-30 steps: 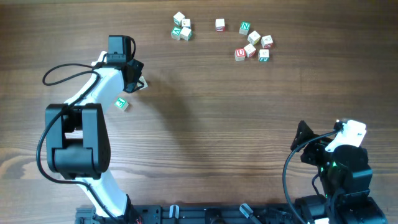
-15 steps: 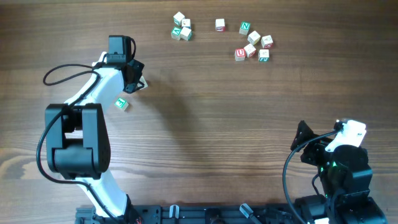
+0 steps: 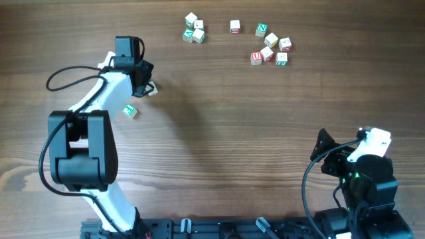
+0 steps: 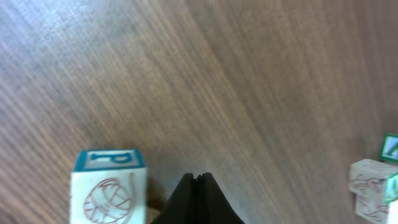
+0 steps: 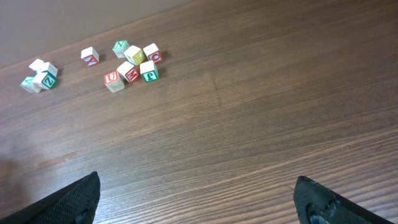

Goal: Form a circle

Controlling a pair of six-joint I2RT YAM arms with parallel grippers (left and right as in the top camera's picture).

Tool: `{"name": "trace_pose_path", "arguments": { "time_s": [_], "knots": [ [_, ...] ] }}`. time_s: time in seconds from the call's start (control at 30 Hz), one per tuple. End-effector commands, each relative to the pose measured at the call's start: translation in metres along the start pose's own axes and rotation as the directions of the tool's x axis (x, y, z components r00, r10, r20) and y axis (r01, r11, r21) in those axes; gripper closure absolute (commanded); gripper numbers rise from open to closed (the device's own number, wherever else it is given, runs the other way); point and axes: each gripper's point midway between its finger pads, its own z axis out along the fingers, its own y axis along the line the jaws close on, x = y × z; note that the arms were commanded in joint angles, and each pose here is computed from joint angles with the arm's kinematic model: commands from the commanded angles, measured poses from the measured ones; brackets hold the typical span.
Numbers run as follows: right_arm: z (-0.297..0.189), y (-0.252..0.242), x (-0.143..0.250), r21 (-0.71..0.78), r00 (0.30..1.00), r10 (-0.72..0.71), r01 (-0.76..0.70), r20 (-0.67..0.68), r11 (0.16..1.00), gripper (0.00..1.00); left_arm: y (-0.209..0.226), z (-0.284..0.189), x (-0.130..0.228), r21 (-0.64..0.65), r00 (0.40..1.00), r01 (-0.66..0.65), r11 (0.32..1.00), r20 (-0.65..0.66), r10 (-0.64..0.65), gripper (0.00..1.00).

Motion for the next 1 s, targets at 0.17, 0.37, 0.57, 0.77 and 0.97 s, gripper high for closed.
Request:
{"name": "trace_pose_path", "arguments": {
  "time_s": [0.17,0.37,0.57,0.77,0.97],
  "knots": [
    [0.002,0.001,0.002,-0.007,1.0,-0.012,0.012,-0.01,1.0,0.0,-0.005,-0.002,-0.029,0.038,0.997,0.056,0.998,0.053,-0.058,0.96],
    [0.002,0.001,0.002,-0.007,1.0,-0.012,0.012,-0.009,1.0,0.0,0.017,-0.001,-0.042,-0.034,0.993,0.08,0.996,0.085,-0.077,0.96],
    [0.002,0.001,0.002,-0.007,1.0,-0.012,0.012,-0.009,1.0,0.0,0.025,-0.001,-0.036,-0.071,0.995,0.077,0.994,0.066,-0.073,0.96],
    [0.002,0.001,0.002,-0.007,1.0,-0.012,0.012,-0.009,1.0,0.0,0.027,-0.002,-0.034,-0.08,0.996,0.074,0.994,0.06,-0.07,0.96],
    [0.002,0.001,0.002,-0.007,1.0,-0.012,0.012,-0.009,1.0,0.0,0.026,-0.002,-0.032,-0.078,0.996,0.069,0.995,0.057,-0.064,0.96]
  ]
}}
